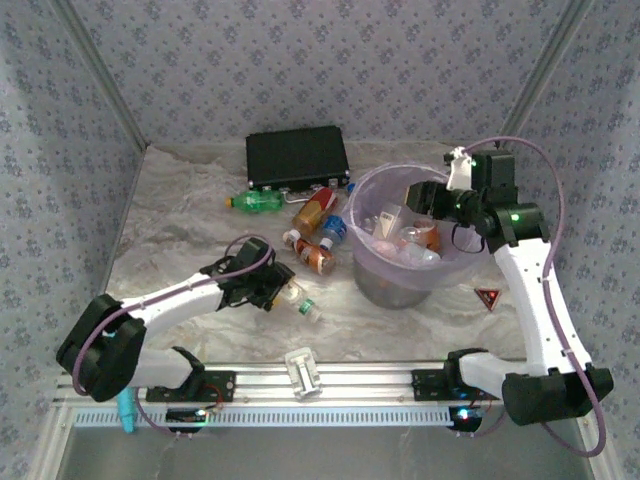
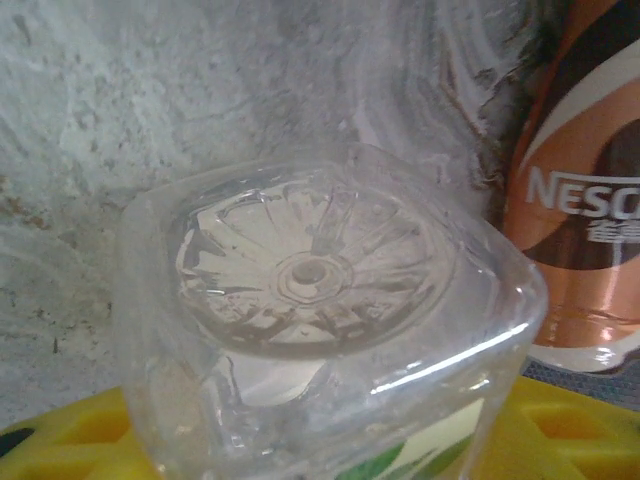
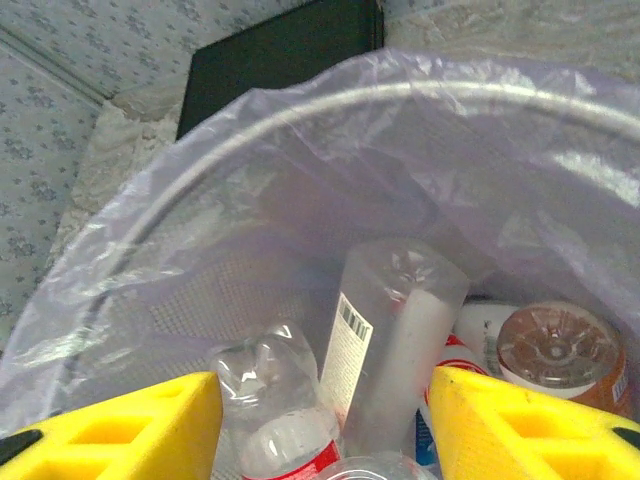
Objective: Put the plastic bottles in the bin
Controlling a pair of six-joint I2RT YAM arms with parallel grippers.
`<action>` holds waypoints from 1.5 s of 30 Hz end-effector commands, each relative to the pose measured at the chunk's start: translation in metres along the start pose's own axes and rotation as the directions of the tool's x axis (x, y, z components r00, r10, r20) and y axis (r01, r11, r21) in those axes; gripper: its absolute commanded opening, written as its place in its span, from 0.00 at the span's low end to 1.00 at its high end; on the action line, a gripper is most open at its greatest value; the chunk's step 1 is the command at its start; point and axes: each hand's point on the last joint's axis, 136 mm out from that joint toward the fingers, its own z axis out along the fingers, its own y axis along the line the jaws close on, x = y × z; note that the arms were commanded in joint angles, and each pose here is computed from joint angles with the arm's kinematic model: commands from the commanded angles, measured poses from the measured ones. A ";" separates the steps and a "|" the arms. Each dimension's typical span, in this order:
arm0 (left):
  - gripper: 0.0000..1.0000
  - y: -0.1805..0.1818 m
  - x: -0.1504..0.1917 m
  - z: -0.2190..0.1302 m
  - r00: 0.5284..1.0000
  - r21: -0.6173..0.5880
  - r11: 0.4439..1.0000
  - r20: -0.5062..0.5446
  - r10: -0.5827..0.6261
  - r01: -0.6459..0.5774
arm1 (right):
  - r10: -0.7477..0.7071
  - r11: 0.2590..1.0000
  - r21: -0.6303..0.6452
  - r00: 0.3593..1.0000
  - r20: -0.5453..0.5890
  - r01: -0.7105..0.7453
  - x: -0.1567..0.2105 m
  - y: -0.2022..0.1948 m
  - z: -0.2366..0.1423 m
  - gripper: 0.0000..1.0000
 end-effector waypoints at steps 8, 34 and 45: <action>0.50 -0.087 -0.030 -0.080 0.949 0.203 0.928 0.109 0.295 -0.312 | -0.083 0.974 -0.204 0.992 0.090 0.100 -0.027 0.059 -0.042 0.61; 0.48 -0.245 -0.012 -0.206 0.824 0.666 0.511 0.308 0.475 -0.544 | -0.456 0.788 -0.520 0.880 -0.134 0.329 0.034 0.220 0.057 0.88; 0.47 -0.249 -0.008 -0.204 0.834 0.706 0.484 0.285 0.473 -0.516 | -0.384 0.793 -0.560 0.910 -0.156 0.239 0.029 0.223 0.085 0.70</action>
